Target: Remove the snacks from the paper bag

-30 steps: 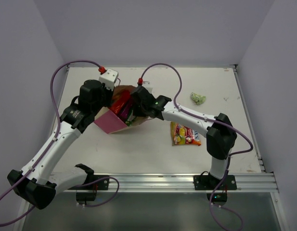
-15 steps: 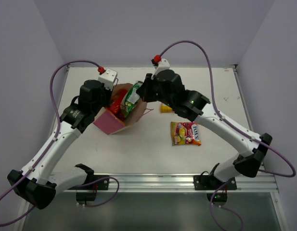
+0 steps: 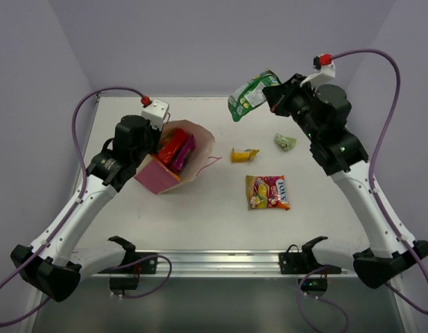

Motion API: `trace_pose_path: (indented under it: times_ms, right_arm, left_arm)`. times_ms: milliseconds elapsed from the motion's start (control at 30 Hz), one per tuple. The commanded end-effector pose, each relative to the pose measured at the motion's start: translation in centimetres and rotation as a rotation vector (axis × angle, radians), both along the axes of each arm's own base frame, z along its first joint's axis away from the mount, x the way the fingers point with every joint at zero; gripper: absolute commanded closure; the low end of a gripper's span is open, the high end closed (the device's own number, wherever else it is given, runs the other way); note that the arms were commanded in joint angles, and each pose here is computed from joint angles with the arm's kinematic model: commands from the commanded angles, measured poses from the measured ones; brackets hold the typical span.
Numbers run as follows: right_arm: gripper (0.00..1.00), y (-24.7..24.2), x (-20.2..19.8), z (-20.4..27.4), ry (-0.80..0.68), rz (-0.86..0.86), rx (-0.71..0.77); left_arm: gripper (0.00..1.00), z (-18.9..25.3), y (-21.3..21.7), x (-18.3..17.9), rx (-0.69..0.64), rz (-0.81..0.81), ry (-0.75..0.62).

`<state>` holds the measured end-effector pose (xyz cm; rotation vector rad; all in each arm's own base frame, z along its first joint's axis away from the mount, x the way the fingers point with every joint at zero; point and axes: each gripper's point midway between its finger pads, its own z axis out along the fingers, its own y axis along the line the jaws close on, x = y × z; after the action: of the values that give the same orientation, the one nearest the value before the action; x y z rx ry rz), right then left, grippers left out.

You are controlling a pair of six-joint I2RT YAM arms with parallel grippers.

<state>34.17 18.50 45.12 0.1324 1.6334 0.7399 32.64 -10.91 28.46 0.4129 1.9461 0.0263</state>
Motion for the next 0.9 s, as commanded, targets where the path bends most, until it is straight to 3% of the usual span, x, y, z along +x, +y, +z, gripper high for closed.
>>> trace_pose_path:
  times_ms: [0,233,300,333,467,533,600,633,733,867]
  right_arm:
    - [1.00,0.9,5.8,-6.1,0.104,0.028,-0.042]
    - [1.00,4.6,14.8,-14.9,0.200,0.148,-0.058]
    - [1.00,6.3,16.2,-15.6,0.189,0.221,-0.060]
    - [1.00,6.9,17.4,-18.5,0.230,0.238,-0.070]
    - [1.00,7.9,19.9,-22.5,0.260,0.282,-0.072]
    - [0.88,6.9,20.7,-24.5,0.303,0.248,-0.079]
    - [0.66,5.5,21.0,-26.7,0.368,0.208,-0.086]
    - [0.45,3.9,21.4,-27.4,0.402,0.151,-0.099]
    - [0.24,1.0,20.0,-27.3,0.467,0.048,-0.172]
    - [0.19,-1.4,17.0,-22.4,0.428,-0.041,-0.223]
  left_arm:
    - [1.00,3.7,-0.2,0.7,-0.051,0.002,-0.123]
    - [1.00,3.2,-0.6,0.4,-0.053,-0.028,-0.116]
    - [1.00,3.0,-0.6,0.4,-0.047,-0.028,-0.112]
    - [1.00,2.9,-0.6,0.4,-0.045,-0.030,-0.110]
    - [1.00,2.7,-0.9,0.5,-0.049,-0.045,-0.111]
    - [1.00,2.5,-0.9,0.5,-0.046,-0.049,-0.109]
    - [1.00,2.4,-1.0,0.5,-0.045,-0.052,-0.111]
    - [1.00,2.4,-1.0,0.5,-0.047,-0.054,-0.112]
    - [1.00,2.3,-1.1,0.5,-0.045,-0.061,-0.109]
    - [1.00,2.5,-1.3,0.6,-0.053,-0.067,-0.113]
